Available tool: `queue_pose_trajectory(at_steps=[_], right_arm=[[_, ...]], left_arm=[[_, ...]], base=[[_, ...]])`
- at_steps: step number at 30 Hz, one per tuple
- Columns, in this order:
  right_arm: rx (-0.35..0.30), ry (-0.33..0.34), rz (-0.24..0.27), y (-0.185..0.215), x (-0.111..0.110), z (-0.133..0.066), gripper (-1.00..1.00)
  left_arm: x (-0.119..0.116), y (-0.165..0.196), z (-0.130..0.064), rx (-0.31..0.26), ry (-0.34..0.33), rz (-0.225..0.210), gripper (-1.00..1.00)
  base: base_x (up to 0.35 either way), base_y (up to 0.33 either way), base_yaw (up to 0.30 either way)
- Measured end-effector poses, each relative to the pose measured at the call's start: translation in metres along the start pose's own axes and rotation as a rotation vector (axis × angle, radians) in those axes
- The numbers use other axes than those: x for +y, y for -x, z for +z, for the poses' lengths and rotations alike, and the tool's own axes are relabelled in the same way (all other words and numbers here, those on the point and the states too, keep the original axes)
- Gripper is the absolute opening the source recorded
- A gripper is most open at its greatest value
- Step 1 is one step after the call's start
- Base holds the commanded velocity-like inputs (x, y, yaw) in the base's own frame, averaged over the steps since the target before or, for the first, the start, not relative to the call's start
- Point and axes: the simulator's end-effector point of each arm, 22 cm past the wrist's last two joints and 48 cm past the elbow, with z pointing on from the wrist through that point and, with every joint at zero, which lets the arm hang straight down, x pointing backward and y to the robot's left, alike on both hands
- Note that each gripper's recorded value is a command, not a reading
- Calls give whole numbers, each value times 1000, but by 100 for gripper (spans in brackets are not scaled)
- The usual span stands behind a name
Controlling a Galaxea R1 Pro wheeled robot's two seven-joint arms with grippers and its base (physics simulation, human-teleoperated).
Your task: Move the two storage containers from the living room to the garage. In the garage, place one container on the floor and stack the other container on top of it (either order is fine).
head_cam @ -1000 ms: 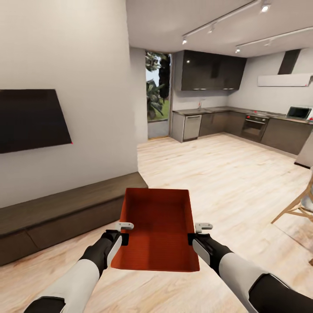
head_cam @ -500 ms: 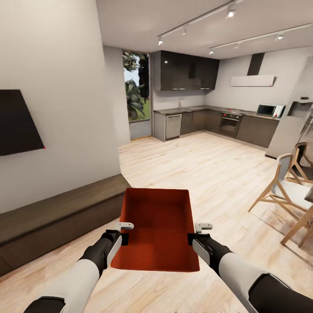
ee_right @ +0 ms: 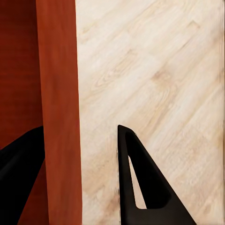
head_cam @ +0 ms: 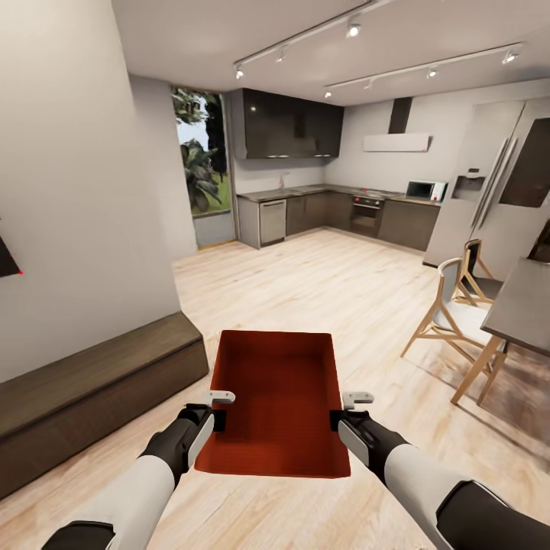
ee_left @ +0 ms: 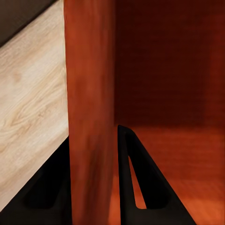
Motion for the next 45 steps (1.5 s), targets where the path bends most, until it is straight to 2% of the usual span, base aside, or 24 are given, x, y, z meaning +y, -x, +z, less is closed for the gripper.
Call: queue_pose_trajectory(at_steps=[45], right_arm=[[-2,1,2,1,-1,0,-100]], left_arm=[[-1,1,0,-2,-1,-1,-100]], base=[[0,0,-287]])
